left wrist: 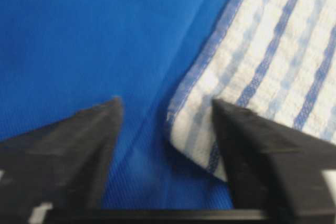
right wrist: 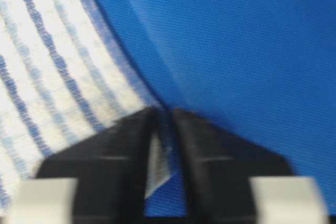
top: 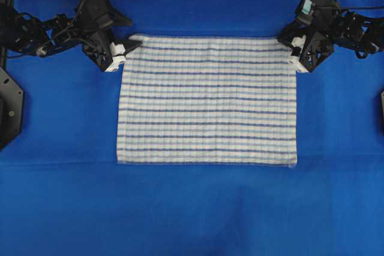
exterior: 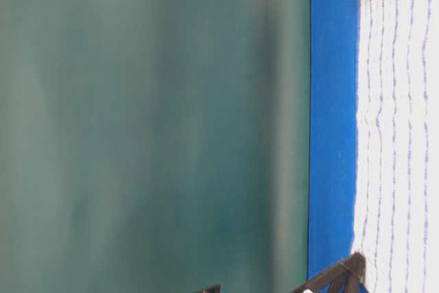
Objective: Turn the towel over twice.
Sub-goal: 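Pinch the towel's far left and far right corners with both grippers, then lift the held corners up and pull the towel toward the far side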
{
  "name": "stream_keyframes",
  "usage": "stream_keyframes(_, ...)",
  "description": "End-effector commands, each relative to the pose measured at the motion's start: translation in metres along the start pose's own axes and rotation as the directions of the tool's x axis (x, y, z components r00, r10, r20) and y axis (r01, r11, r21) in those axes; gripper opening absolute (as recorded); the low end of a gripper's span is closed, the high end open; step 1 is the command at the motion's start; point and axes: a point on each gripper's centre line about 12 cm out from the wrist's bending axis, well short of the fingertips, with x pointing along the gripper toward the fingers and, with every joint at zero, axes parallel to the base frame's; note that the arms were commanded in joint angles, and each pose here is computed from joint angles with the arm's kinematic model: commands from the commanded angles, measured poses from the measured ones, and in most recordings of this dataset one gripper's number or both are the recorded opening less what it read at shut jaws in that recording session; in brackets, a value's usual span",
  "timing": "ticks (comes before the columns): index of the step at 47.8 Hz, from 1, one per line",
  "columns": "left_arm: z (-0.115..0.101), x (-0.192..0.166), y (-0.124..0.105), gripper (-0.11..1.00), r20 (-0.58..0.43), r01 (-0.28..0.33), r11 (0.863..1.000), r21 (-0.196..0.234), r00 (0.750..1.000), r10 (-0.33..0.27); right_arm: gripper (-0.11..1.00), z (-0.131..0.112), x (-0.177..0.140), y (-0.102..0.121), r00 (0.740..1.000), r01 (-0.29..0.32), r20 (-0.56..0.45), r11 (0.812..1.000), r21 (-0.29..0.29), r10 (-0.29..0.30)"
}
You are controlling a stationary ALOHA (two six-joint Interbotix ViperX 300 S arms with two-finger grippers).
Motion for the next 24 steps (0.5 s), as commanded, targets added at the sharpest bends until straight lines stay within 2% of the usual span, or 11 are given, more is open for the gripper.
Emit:
stream_keyframes(1, -0.003, 0.004, 0.005, 0.48, -0.032, -0.011, 1.000, -0.010, 0.999, 0.010, 0.14, 0.002, -0.001, -0.002, 1.000, 0.004, 0.008, 1.000, 0.001, -0.004)
stream_keyframes(4, -0.006, 0.005, 0.004, 0.29, -0.052, -0.007, 1.000, -0.009, 0.999, 0.007, 0.04, 0.001, -0.001, -0.002, 1.000, 0.004, 0.004, 1.000, 0.000, -0.004)
stream_keyframes(8, -0.008, 0.005, 0.003, 0.10, -0.065, -0.004, 1.000, -0.011, 0.998, 0.003, 0.03, 0.000, -0.001, -0.001, 1.000, 0.003, 0.003, 1.000, -0.001, -0.003)
stream_keyframes(10, -0.008, 0.004, 0.002, 0.04, -0.065, -0.003, 1.000, -0.013, 0.998, 0.002, 0.03, 0.000, -0.001, -0.002, 1.000, 0.004, 0.003, 1.000, -0.002, -0.004)
stream_keyframes(19, -0.004, 0.001, 0.001, 0.04, -0.052, 0.000, 1.000, -0.021, 0.999, -0.001, 0.03, 0.004, -0.001, -0.002, 1.000, 0.004, 0.014, 1.000, 0.000, -0.004)
stream_keyframes(24, 0.009, -0.004, 0.002, 0.04, -0.016, -0.002, 1.000, -0.019, 1.000, 0.001, 0.03, 0.012, -0.004, -0.004, 0.999, 0.010, 0.043, 1.000, 0.009, -0.010)
